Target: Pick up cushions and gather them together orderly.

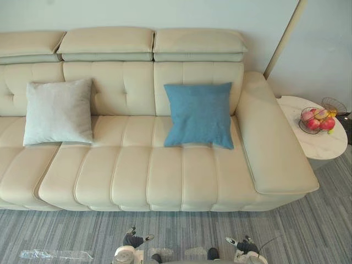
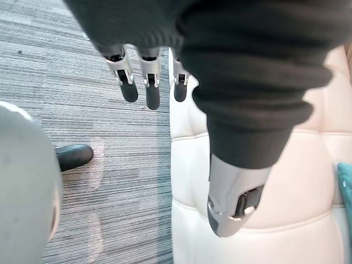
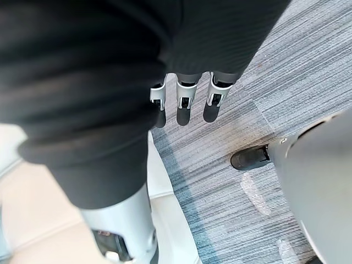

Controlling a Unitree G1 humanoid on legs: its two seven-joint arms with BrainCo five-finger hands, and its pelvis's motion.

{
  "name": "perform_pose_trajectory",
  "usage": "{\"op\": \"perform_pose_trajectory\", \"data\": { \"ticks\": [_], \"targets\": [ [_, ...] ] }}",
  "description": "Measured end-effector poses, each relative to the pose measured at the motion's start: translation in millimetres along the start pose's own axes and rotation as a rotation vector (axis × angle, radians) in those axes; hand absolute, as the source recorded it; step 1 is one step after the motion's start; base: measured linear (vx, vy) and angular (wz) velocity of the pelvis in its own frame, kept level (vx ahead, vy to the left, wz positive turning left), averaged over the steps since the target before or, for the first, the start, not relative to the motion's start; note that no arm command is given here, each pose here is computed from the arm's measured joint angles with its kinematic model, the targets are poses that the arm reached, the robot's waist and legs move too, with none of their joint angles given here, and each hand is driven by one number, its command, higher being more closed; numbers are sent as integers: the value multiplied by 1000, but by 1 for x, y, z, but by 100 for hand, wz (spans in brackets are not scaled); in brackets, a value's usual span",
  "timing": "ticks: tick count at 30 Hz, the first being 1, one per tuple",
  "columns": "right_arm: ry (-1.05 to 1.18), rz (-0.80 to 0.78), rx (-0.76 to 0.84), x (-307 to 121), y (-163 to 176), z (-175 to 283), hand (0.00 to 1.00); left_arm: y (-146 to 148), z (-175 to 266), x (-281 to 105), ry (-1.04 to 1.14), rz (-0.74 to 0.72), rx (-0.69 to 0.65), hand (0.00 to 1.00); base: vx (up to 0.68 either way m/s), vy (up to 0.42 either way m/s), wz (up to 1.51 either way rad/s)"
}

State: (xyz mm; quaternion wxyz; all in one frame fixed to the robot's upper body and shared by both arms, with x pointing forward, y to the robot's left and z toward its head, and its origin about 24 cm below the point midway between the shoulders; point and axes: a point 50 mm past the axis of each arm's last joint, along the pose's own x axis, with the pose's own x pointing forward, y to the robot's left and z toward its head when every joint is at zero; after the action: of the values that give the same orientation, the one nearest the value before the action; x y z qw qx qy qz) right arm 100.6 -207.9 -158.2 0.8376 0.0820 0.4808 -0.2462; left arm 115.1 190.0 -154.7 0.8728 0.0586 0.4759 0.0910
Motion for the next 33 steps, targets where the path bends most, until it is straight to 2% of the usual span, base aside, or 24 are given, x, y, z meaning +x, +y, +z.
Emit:
{"op": "perform_pose_trajectory", "data": {
  "ticks": [4, 18, 21, 27, 30, 33],
  "targets": [
    [-9, -15, -28, 1, -7, 3, 0, 8, -12, -2, 36, 1, 9, 0, -34, -14, 0],
    [39, -28, -90, -2, -16, -11, 0, 5, -12, -2, 37, -11, -3, 0, -23, -4, -10],
    [-8, 9, -140, -2, -7, -2, 0, 7, -10, -2, 37, 9, -60, 0, -124, 0, -121],
    [-66, 54, -204, -2, 8, 12, 0, 16, -1, 2, 23, 21, 7, 0, -68, -54, -172],
    [-59, 36, -217, -2, 0, 11, 0, 17, 6, 5, 7, 19, 34, 0, 129, -172, -90],
    [-83, 19, -254, 3, -8, 23, 0, 5, 11, 5, -2, -14, 21, 0, 95, -175, -83]
  ]
}}
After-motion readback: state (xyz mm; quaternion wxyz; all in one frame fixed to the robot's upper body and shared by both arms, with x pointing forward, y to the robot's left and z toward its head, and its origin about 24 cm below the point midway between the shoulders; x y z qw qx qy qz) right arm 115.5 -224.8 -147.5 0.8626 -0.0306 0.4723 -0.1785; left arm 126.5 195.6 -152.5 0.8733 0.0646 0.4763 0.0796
